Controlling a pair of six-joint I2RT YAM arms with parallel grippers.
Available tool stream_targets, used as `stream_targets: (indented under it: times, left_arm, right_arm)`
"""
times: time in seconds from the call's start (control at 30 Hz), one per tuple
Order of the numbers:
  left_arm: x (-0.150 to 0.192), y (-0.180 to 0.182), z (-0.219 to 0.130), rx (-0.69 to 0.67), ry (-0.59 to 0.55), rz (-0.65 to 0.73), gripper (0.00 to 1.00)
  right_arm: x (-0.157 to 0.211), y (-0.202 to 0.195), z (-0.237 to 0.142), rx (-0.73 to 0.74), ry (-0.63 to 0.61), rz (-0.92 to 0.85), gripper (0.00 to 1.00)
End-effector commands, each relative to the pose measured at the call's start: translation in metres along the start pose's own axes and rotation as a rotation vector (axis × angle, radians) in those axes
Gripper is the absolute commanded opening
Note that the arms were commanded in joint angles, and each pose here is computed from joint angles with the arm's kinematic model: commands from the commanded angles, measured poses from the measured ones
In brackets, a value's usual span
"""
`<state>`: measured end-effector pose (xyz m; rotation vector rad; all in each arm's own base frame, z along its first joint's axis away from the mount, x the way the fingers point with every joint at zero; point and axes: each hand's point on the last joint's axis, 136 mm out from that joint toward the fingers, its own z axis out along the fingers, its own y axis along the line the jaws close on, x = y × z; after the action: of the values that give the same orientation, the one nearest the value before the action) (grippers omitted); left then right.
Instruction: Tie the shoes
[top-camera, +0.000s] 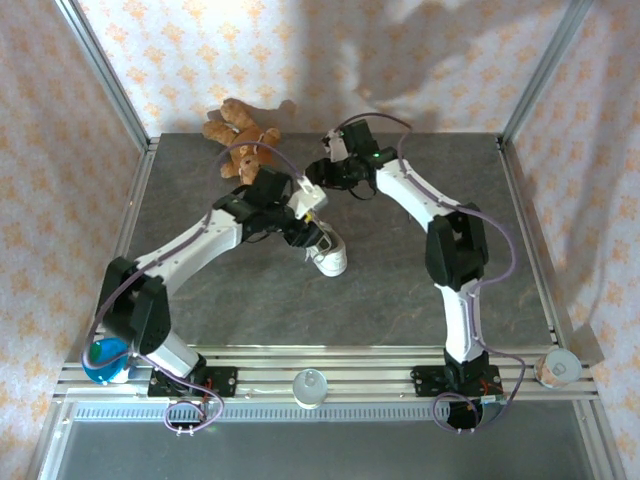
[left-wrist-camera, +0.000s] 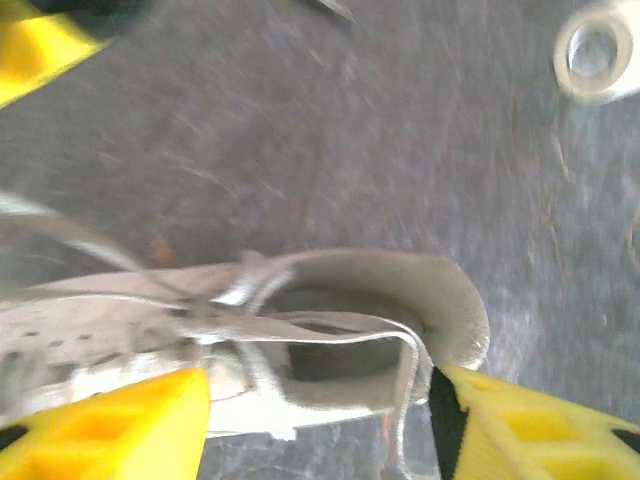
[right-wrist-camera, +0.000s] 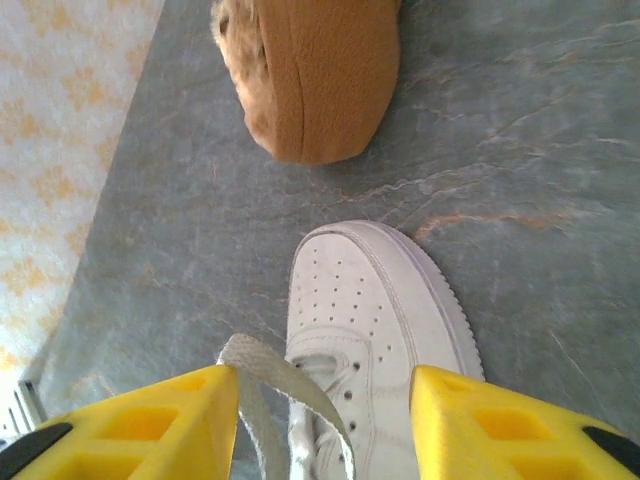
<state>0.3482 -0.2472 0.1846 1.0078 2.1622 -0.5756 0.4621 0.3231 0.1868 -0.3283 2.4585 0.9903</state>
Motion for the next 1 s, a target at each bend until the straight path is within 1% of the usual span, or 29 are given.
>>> stream_targets:
  times: [0.0,0.03,0.07,0.1,0.17,0.23,0.27,0.3,0.4,0.43,0.5,0.53,0.57,0.63,0.73,0.8,0.83,0.9,0.97]
  left_arm:
    - [-0.030,0.011,-0.023,-0.015,-0.180,-0.069,0.62]
    - [-0.032,0.015,-0.028,-0.031,-0.200,-0.082,0.65]
    - [-0.033,0.020,-0.033,-0.056,-0.210,-0.093,0.91]
    - [-0.033,0.025,-0.036,-0.086,-0.211,-0.106,0.99]
    - [-0.034,0.040,-0.043,-0.168,-0.220,-0.163,0.99]
    - [-0.034,0.059,-0.049,-0.250,-0.240,-0.255,0.99]
    - [-0.033,0.067,-0.051,-0.271,-0.249,-0.306,0.99]
    - [-0.033,0.072,-0.052,-0.267,-0.258,-0.347,0.99]
    - [-0.037,0.080,-0.041,-0.138,-0.309,-0.491,0.99]
    - [-0.036,0.081,-0.033,-0.092,-0.302,-0.528,0.99]
    - [-0.034,0.083,-0.014,0.011,-0.258,-0.584,0.99]
    - [-0.031,0.088,-0.005,0.029,-0.216,-0.654,0.99]
    - [-0.026,0.095,0.004,0.014,-0.165,-0.732,0.99]
    - [-0.016,0.105,0.017,-0.024,-0.074,-0.817,0.99]
    - [-0.010,0.121,0.022,-0.156,-0.003,-0.830,0.99]
    - [-0.011,0.123,0.025,-0.183,0.025,-0.799,0.99]
    - [-0.009,0.124,0.025,-0.221,0.067,-0.784,0.99]
    - [0.003,0.122,0.037,-0.231,0.187,-0.766,0.99]
    - [0.006,0.113,0.049,-0.213,0.259,-0.743,0.99]
  right_arm:
    - [-0.010,-0.005,-0.051,0.091,-0.081,0.077,0.48]
    - [-0.006,-0.010,-0.059,0.113,-0.088,0.094,0.48]
    - [0.001,-0.013,-0.066,0.138,-0.088,0.098,0.48]
    - [0.007,-0.014,-0.072,0.158,-0.087,0.097,0.48]
    - [0.026,-0.017,-0.082,0.186,-0.076,0.119,0.48]
    - [0.048,-0.016,-0.084,0.193,-0.050,0.140,0.47]
    - [0.060,-0.014,-0.086,0.199,-0.040,0.146,0.47]
    - [0.071,-0.014,-0.086,0.207,-0.028,0.152,0.47]
    - [0.097,-0.009,-0.087,0.217,-0.009,0.164,0.47]
    - [0.104,-0.007,-0.085,0.217,-0.003,0.168,0.47]
    - [0.113,-0.003,-0.080,0.210,0.010,0.174,0.47]
    - [0.117,0.000,-0.076,0.207,0.018,0.172,0.47]
    - [0.121,0.002,-0.072,0.206,0.027,0.171,0.48]
    - [0.127,0.003,-0.065,0.211,0.047,0.173,0.48]
    - [0.135,0.001,-0.055,0.220,0.072,0.189,0.48]
    - [0.138,0.001,-0.051,0.208,0.078,0.197,0.48]
    - [0.138,0.002,-0.050,0.203,0.079,0.201,0.48]
    - [0.141,0.002,-0.048,0.204,0.083,0.202,0.48]
    - [0.143,0.002,-0.047,0.196,0.088,0.206,0.48]
